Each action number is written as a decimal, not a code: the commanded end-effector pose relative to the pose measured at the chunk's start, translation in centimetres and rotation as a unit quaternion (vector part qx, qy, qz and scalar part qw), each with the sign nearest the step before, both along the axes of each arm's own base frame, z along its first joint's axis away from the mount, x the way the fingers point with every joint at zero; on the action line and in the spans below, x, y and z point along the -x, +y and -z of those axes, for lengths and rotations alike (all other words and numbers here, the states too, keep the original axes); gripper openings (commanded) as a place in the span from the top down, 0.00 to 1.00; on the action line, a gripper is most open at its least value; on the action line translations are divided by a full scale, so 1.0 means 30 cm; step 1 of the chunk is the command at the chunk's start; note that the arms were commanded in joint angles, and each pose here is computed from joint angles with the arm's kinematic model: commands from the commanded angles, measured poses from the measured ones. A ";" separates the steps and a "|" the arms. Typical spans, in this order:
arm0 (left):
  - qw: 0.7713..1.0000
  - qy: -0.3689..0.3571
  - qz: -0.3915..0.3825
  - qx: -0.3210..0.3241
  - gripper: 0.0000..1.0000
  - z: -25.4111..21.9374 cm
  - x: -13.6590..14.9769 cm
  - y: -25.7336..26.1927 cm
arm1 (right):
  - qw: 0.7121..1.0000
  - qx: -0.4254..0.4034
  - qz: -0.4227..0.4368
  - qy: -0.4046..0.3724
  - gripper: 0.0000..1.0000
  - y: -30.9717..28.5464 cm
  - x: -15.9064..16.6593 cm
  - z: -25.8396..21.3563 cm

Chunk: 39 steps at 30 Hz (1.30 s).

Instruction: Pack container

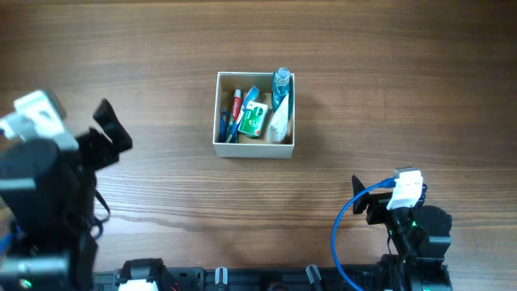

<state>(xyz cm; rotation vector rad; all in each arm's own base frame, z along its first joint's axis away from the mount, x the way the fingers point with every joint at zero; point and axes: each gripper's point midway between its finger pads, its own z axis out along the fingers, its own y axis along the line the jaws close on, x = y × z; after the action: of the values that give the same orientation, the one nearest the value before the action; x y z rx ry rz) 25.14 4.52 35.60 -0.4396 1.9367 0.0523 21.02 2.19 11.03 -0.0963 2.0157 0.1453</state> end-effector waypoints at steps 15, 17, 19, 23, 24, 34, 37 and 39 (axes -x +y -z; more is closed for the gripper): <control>0.997 0.031 0.076 0.009 0.00 0.664 0.170 -0.087 | 1.000 -0.007 -0.005 -0.003 0.00 0.008 0.002 0.000; 0.995 0.035 0.089 0.016 0.00 0.707 0.167 -0.104 | 1.000 -0.007 -0.005 -0.003 0.00 0.008 0.002 0.000; 0.994 0.036 0.101 0.023 0.00 0.744 0.160 -0.119 | 1.000 -0.007 -0.005 -0.003 0.00 0.008 0.002 0.000; 0.993 0.041 0.111 0.028 0.00 0.788 0.155 -0.132 | 1.000 -0.007 -0.005 -0.003 0.00 0.008 0.002 0.000; 0.993 0.043 0.111 0.029 0.00 0.795 0.156 -0.132 | 1.000 -0.007 -0.005 -0.003 0.00 0.008 0.002 0.000; 0.990 0.030 0.137 0.023 0.00 0.839 0.155 -0.168 | 1.000 -0.007 -0.005 -0.003 0.00 0.008 0.002 0.000; 0.989 0.027 0.144 0.021 0.00 0.855 0.147 -0.178 | 1.000 -0.007 -0.005 -0.003 0.00 0.008 0.002 0.000; 0.988 0.030 0.150 0.021 0.00 0.862 0.148 -0.186 | 1.000 -0.007 -0.005 -0.003 0.00 0.008 0.002 0.000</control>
<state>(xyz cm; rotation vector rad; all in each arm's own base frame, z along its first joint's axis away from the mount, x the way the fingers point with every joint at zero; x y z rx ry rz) 20.74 -0.51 10.76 -0.2090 2.0278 -0.1594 21.02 2.19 10.90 -0.0961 2.0179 0.1456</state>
